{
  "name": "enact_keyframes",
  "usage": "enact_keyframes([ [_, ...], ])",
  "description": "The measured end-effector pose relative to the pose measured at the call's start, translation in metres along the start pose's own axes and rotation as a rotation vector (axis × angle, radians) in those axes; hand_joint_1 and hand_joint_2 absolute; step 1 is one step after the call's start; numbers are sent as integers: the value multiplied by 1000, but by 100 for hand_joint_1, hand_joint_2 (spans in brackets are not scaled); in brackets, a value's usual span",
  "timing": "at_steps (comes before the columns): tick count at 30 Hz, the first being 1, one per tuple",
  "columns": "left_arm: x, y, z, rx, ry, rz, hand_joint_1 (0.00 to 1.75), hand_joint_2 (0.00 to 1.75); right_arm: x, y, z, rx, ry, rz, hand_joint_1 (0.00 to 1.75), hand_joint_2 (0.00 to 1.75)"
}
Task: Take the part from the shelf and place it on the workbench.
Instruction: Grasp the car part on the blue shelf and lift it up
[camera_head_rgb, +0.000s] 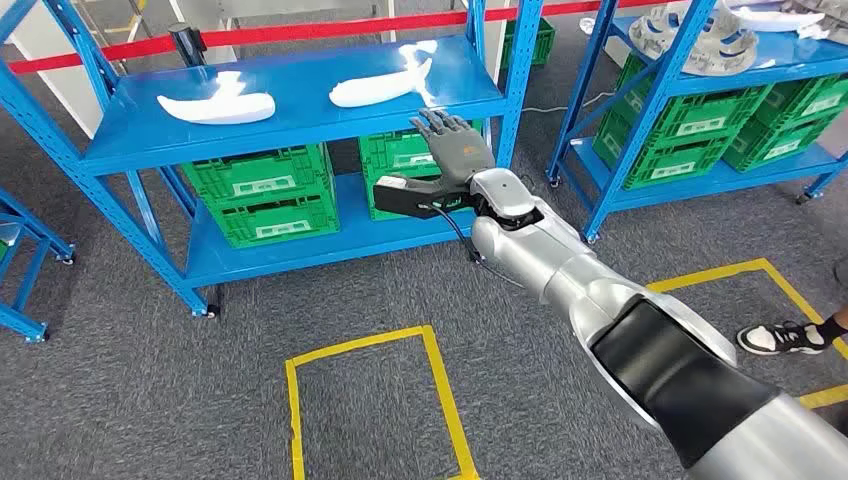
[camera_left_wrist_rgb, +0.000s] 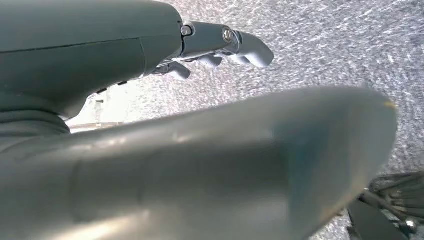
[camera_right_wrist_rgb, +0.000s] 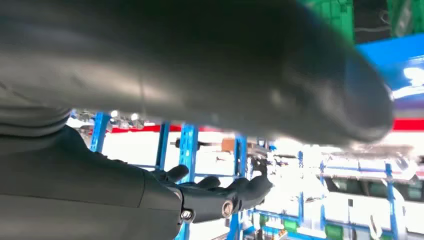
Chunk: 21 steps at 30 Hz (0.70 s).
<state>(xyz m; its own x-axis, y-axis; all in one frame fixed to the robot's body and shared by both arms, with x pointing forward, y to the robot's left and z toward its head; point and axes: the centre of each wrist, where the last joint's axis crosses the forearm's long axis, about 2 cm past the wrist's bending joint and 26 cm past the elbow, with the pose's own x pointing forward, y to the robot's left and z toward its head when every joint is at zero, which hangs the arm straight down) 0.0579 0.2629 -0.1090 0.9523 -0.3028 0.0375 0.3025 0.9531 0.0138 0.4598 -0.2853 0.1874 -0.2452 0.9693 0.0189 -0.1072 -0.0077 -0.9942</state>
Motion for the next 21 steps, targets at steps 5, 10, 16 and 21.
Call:
enact_keyframes([
  [5,0,0,0,-1,-1,4,0,0,-8,-1,2,-8,16,6,0,0],
  [10,-1,0,0,-2,0,6,0,0,-12,9,7,5,35,6,0,0],
  [16,0,0,0,-3,-2,10,0,0,-15,12,8,8,44,9,0,0],
  [21,1,0,0,-3,-7,13,0,0,-16,14,10,0,44,10,0,0],
])
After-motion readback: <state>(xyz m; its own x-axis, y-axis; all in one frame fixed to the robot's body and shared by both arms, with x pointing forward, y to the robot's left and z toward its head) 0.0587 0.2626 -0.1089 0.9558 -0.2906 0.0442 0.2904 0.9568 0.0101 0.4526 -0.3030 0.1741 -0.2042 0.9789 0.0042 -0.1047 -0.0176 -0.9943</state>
